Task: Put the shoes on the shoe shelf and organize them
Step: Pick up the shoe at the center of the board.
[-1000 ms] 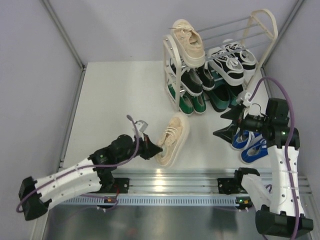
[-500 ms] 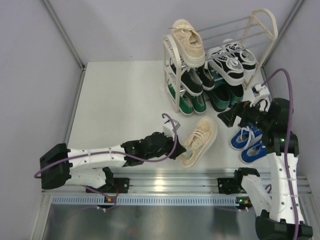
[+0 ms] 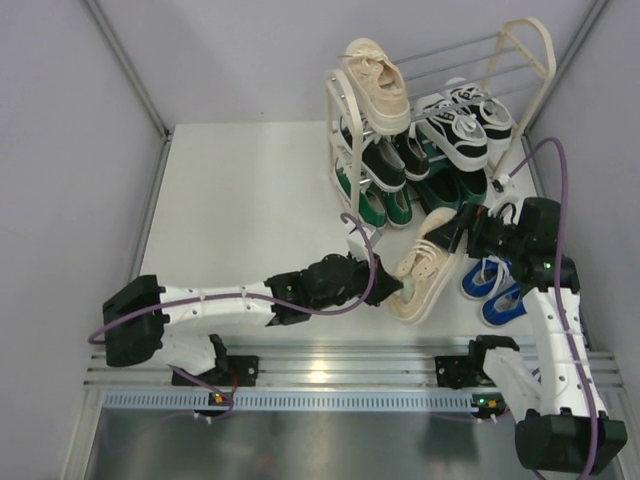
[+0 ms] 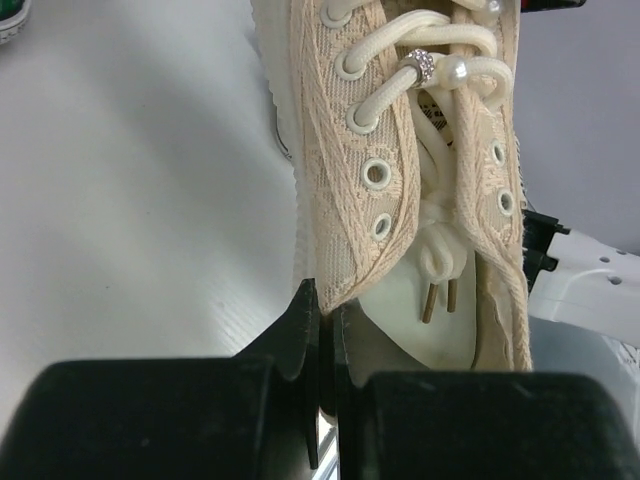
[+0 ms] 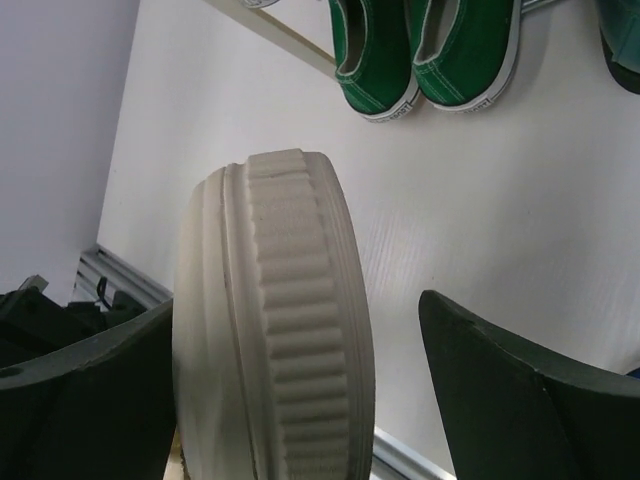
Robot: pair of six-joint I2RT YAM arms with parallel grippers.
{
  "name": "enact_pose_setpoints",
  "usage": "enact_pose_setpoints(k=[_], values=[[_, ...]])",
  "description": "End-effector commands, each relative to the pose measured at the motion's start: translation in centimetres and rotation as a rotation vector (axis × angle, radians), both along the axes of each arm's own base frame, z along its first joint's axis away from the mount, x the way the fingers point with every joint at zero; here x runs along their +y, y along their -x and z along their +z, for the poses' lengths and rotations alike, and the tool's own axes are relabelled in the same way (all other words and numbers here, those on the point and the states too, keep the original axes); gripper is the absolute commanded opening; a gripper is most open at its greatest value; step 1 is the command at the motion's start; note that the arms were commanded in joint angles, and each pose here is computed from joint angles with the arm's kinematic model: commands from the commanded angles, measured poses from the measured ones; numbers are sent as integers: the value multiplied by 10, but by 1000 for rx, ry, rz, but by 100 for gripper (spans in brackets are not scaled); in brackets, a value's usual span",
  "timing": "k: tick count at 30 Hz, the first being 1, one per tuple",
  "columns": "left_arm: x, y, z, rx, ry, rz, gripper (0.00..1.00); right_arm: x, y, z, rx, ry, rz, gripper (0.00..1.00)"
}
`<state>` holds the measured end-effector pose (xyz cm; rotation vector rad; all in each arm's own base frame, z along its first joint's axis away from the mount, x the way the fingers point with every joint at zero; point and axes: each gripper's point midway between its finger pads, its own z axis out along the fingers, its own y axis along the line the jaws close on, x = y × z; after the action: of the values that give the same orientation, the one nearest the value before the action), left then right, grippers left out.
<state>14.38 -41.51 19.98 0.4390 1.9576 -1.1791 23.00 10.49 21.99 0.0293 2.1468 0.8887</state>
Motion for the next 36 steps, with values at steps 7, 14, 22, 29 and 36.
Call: enact_pose_setpoints(k=[7, 14, 22, 29, 36], values=[[-21, 10, 90, -104, 280, -71, 0, 28, 12, 64, -228, -33, 276, 8], [28, 22, 67, -215, 226, -105, 80, 36, 50, 69, -456, 103, 589, 0], [37, 45, 72, -335, 184, -272, 98, 57, 80, 76, -544, 14, 848, 0], [-14, 50, 70, -344, 205, -412, 98, 76, 107, 94, -626, -11, 984, 0], [-43, 56, 82, -310, 290, -474, 98, 75, 114, 85, -626, -13, 980, 0]])
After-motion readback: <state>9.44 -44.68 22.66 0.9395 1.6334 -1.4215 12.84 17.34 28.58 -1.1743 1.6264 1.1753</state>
